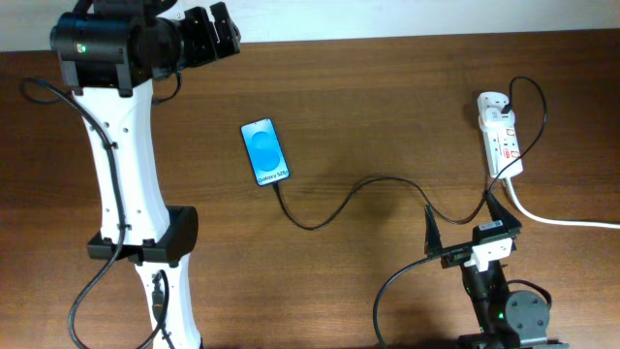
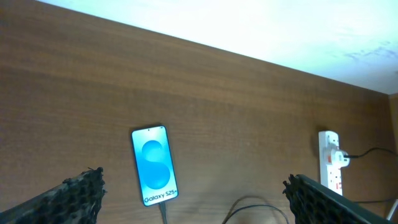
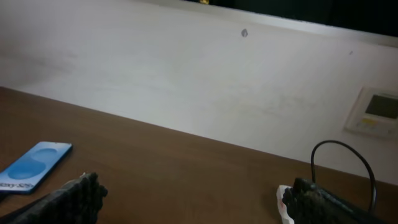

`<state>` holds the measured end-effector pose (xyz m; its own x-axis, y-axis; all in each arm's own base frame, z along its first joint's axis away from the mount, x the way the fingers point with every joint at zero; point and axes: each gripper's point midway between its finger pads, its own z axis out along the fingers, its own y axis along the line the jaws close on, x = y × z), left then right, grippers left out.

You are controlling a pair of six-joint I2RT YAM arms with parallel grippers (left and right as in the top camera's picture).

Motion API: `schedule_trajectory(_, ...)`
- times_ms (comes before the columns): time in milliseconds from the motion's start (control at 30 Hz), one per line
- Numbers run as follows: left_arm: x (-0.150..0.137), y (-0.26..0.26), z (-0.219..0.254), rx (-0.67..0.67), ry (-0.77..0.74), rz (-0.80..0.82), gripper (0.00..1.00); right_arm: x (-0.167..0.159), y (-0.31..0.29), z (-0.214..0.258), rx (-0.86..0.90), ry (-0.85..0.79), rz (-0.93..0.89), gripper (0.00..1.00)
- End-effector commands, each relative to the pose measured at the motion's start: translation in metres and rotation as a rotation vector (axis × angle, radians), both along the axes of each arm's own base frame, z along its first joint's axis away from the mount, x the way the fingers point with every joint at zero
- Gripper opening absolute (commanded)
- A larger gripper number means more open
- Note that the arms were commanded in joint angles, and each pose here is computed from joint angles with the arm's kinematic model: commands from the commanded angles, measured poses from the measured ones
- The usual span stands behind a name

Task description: Plug charger to phone and switch on socket

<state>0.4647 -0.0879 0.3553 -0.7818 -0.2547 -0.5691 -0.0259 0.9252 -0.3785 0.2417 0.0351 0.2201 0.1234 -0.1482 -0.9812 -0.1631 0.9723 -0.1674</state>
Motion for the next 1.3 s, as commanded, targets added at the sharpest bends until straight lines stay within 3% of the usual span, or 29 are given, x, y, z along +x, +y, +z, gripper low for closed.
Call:
schedule_trajectory(0, -0.003, -0.001, 0.007, 0.005, -0.023, -0.019, 0.99, 0.0, -0.003, -0.013, 0.007, -0.003, -0.012, 0.98)
schedule_trajectory(233, -0.003, -0.001, 0.007, 0.005, -0.023, -0.019, 0.99, 0.002, -0.003, -0.062, -0.001, 0.168, -0.012, 0.98)
schedule_trajectory(700, -0.003, -0.001, 0.007, 0.005, -0.023, -0.019, 0.99, 0.002, -0.003, -0.062, -0.001, 0.167, -0.015, 0.98)
schedule_trajectory(967, 0.002, 0.038, -0.016, 0.183, 0.04, 0.124, 0.99, 0.002, -0.003, -0.062, -0.001, 0.167, -0.015, 0.98)
schedule_trajectory(1067, 0.002, 0.043, -0.02, 0.233, -0.062, 0.063, 1.0, 0.002, -0.003, -0.062, -0.001, 0.167, -0.015, 0.98)
schedule_trajectory(1267, -0.054, 0.047, -0.044, 0.399, -0.262, -0.105, 0.99, 0.002, -0.003, -0.062, -0.001, 0.167, -0.015, 0.98)
